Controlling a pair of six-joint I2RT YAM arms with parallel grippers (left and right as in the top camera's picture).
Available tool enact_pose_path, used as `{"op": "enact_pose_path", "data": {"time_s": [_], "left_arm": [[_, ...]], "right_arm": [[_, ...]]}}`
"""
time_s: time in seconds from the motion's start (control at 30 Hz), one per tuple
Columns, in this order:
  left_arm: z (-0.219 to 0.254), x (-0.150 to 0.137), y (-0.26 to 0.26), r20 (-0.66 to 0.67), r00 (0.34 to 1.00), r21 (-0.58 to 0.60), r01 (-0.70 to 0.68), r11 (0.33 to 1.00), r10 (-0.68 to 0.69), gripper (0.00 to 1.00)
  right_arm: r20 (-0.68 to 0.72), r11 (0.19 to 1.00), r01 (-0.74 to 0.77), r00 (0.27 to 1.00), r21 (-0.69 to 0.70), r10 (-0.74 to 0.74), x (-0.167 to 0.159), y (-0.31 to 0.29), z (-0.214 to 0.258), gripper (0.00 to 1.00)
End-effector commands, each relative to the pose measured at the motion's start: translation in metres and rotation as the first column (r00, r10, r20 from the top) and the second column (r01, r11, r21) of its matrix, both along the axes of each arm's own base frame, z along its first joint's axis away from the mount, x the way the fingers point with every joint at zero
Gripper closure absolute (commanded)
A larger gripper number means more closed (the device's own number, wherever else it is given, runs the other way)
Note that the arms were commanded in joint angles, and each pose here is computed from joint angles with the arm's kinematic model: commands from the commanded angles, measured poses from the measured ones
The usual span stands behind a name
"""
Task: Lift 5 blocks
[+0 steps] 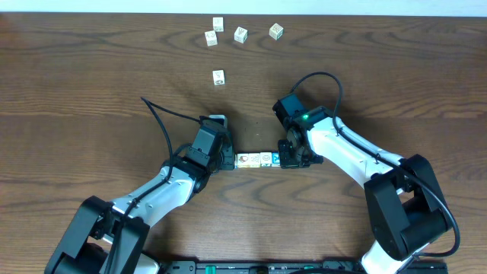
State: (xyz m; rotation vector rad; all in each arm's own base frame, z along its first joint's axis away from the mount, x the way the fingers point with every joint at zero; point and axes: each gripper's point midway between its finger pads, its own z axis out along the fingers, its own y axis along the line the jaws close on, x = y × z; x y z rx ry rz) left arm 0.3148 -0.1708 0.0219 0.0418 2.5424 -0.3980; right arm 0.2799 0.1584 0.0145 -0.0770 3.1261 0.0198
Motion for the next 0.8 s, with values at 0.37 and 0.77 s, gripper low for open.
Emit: {"op": "enact_pose_path", "data": {"time_s": [0.37, 0.77], "left_arm": [[-0.005, 0.002, 0.035, -0.036, 0.992, 0.045, -0.117, 0.992, 0.118, 0.93], [-0.013, -0.027, 0.022, -0.171, 0.984, -0.010, -0.044, 0.999, 0.042, 0.93]], "right_arm": [[0.012, 1.000, 0.011, 1.000, 0.004, -0.011, 0.005, 0.000, 0.003, 0.99], [0.013, 1.000, 0.011, 1.000, 0.004, -0.011, 0.005, 0.000, 0.003, 0.99]]}}
